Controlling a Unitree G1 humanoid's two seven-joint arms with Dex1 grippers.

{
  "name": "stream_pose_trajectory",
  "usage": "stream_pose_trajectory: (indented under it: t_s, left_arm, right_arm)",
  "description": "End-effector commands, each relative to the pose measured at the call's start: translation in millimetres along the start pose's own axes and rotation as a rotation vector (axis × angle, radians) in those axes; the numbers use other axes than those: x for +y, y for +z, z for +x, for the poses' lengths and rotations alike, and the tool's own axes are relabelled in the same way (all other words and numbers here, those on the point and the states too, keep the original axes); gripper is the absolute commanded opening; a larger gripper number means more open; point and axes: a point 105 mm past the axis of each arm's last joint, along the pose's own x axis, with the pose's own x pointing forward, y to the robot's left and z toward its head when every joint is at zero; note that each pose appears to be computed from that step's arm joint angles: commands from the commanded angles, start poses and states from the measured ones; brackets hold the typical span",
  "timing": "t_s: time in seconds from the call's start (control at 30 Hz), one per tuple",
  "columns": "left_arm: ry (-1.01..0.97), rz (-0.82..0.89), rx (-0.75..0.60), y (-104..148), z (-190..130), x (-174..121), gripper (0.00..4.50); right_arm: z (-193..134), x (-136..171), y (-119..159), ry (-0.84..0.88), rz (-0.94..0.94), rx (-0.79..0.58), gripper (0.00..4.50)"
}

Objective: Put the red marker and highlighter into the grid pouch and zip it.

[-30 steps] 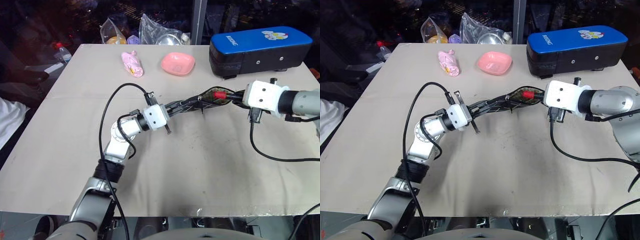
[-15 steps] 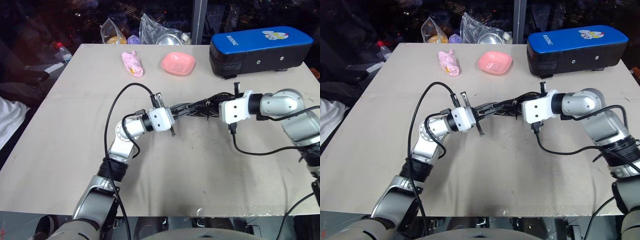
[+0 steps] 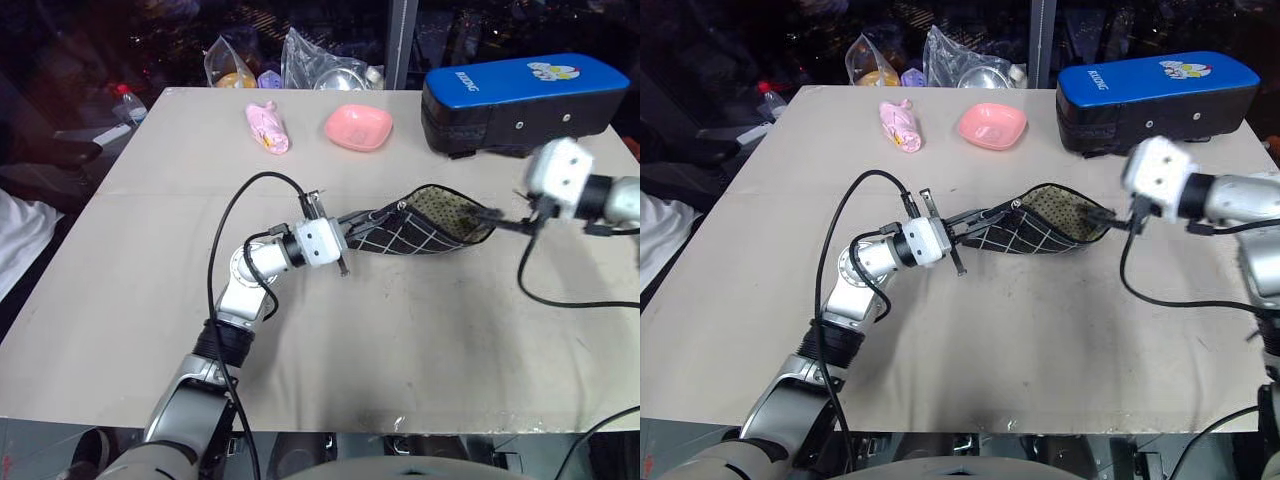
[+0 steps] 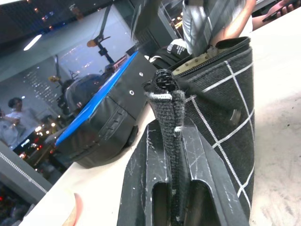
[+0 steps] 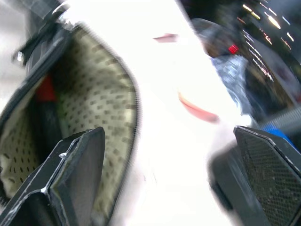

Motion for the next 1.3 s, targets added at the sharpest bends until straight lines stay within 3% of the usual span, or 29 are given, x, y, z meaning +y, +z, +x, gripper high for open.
stream_pose_trajectory:
  t_s: [0.03,0.2,0.37,0.6,1.07,1.17,1.3]
  left_arm:
    - [0.015,0.021,-0.031,6.4,2.4,4.4,0.0]
    - [0.011,0.018,-0.042,7.7,5.4,3.2,0.0]
    - [0.031,0.034,-0.064,13.5,7.8,8.1,0.0]
    - [0.04,0.058,-0.097,23.9,10.7,12.4,0.0]
    - [-0.047,0.099,-0.104,26.5,15.5,-4.4,0.0]
    - [-0.052,0.1,-0.103,26.1,16.3,-5.8,0.0]
    - [-0.057,0.1,-0.097,24.6,16.0,-6.8,0.0]
  right_arm:
    - [-4.4,13.0,34.9,-0.015,0.169,-0.125,4.46]
    - [4.2,93.3,34.2,0.235,0.473,-0.091,4.46]
    - [14.3,116.0,11.6,0.221,0.61,0.018,4.46]
    - [33.9,100.8,-17.9,0.055,0.693,0.117,4.46]
    - [60.0,89.6,8.9,0.061,0.757,-0.025,4.46]
    - [60.9,89.9,9.4,0.065,0.761,-0.028,3.6]
    - [60.3,89.2,7.4,0.055,0.763,-0.022,1.57]
